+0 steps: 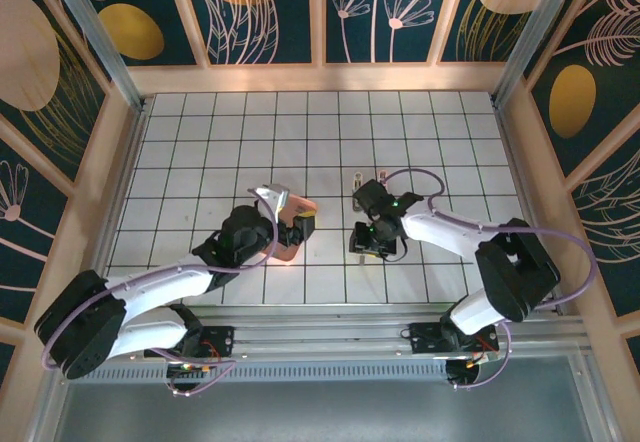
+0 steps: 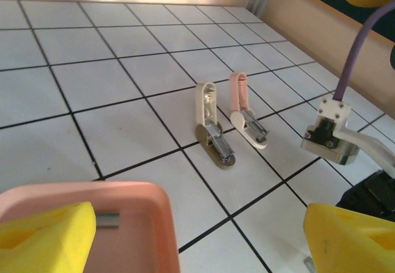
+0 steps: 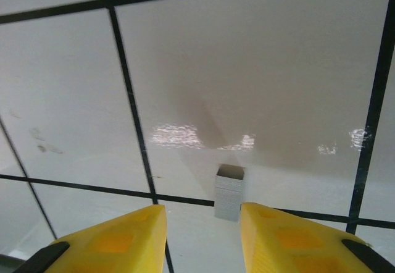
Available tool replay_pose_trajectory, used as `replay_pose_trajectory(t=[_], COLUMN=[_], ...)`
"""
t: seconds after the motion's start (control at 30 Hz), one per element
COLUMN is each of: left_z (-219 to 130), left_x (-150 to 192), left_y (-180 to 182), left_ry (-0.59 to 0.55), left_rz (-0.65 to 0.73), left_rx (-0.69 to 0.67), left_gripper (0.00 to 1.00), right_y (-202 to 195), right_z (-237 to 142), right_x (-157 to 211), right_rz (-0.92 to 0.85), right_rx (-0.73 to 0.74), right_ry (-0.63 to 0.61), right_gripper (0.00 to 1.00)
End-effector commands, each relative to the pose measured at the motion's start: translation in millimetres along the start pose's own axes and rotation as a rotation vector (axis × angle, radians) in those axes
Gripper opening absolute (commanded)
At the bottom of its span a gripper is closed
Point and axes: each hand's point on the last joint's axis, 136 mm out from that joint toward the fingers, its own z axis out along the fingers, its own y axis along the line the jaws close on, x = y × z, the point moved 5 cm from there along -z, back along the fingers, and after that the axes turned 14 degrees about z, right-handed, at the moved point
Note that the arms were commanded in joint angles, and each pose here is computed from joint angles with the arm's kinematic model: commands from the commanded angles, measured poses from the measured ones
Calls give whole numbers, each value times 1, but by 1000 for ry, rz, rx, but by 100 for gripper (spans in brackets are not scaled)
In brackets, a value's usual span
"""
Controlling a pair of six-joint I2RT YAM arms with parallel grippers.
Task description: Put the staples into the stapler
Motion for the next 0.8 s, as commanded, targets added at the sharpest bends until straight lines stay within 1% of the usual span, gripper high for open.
replay_pose_trajectory(t=[0.0, 0.3, 0.5, 0.77], left_z=[-5, -7, -6, -3], left_x=[-7, -3, -2, -3], left_y=[7, 5, 4, 2], left_ry=[-53, -36, -30, -24], left_rz=[-59, -42, -36, -30], left_rx=[-45, -30, -23, -7], left_gripper=[87, 87, 87, 86], right_y=[-3, 1, 1, -6], right_z=[4, 15, 18, 23], right_x=[-1, -2, -5, -6], right_rz=[22, 8, -3, -4], right_rx=[77, 109, 135, 186], right_ry=[-5, 13, 9, 10], right_gripper=[38, 38, 34, 31])
